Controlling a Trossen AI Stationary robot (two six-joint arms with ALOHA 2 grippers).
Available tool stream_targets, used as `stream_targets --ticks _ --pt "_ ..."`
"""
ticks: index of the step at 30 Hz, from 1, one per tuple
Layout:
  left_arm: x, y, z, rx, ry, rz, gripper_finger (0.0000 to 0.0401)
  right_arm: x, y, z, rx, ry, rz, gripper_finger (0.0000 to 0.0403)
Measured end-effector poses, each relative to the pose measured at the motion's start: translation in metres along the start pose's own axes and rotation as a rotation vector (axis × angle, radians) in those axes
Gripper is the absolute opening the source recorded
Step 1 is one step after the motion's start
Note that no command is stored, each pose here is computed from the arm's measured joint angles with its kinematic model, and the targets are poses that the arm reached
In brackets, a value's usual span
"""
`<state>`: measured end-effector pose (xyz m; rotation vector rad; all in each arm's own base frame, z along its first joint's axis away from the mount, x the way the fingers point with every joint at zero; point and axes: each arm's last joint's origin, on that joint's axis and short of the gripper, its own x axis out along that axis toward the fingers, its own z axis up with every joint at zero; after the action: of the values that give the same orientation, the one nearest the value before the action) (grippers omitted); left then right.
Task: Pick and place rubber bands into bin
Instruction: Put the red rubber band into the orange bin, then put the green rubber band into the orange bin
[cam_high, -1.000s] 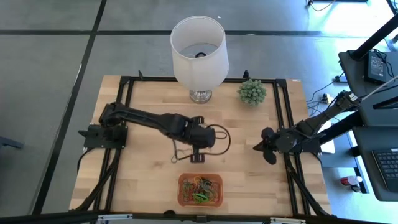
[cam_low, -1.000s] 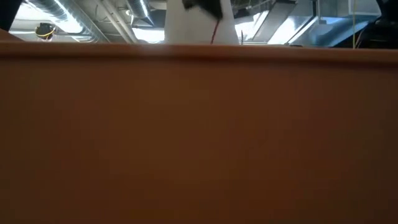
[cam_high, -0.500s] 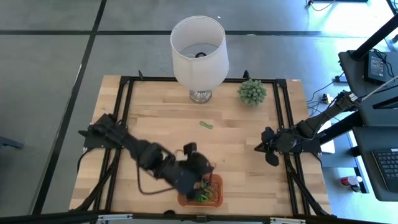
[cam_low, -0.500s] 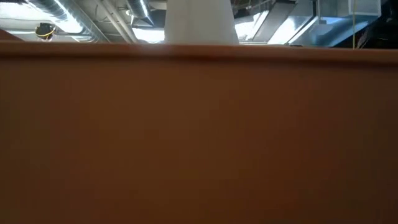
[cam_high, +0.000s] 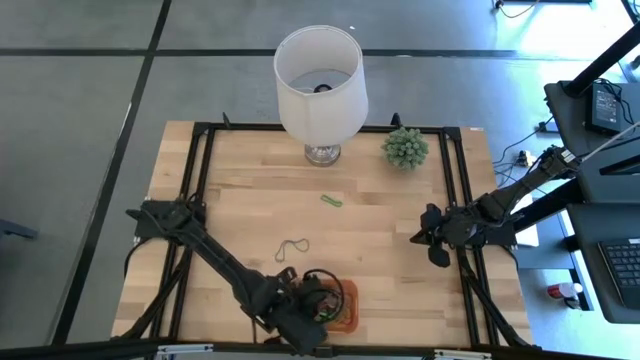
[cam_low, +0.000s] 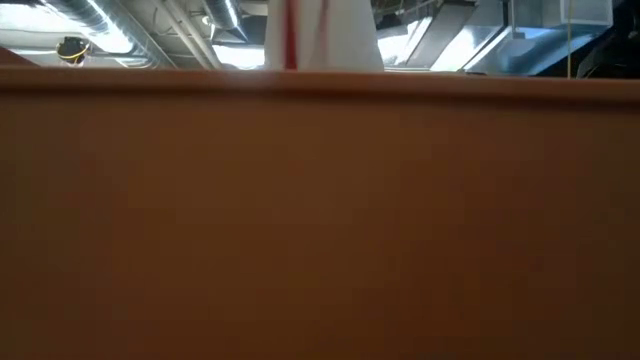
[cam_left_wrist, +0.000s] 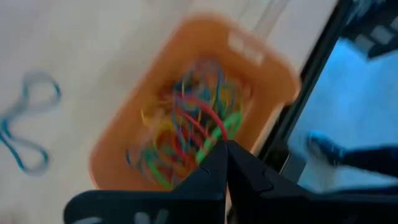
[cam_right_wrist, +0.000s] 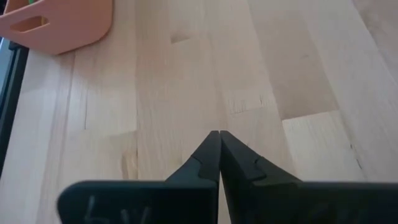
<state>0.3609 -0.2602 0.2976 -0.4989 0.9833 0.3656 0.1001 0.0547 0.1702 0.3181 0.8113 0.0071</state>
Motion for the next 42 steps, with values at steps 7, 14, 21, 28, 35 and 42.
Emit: stream_targets --ticks 7,14,21,28,35,42 --pt "0.031 0.002 -0.019 -0.055 0.184 0.052 0.0002 0.0 0.0 0.0 0.006 0.002 0.002 0.0012" --pt "0.051 0.008 -0.025 -0.168 0.22 0.114 0.002 0.0 0.001 0.0 0.008 0.001 0.009 0.0012" --pt "0.051 0.008 -0.025 -0.224 0.219 0.124 0.008 0.0 0.001 0.0 0.003 -0.001 0.01 0.0012" --pt "0.029 0.017 -0.011 -0.269 0.209 0.139 0.0109 0.0 0.001 0.0 0.01 -0.001 0.011 0.0012" --pt "-0.011 0.041 0.023 -0.17 0.082 0.153 0.0053 0.0 0.001 0.001 0.012 -0.004 0.013 0.0012" --pt "-0.018 0.07 0.05 0.19 0.1 0.258 0.0002 0.0 0.009 0.012 0.016 -0.132 0.07 0.0012"
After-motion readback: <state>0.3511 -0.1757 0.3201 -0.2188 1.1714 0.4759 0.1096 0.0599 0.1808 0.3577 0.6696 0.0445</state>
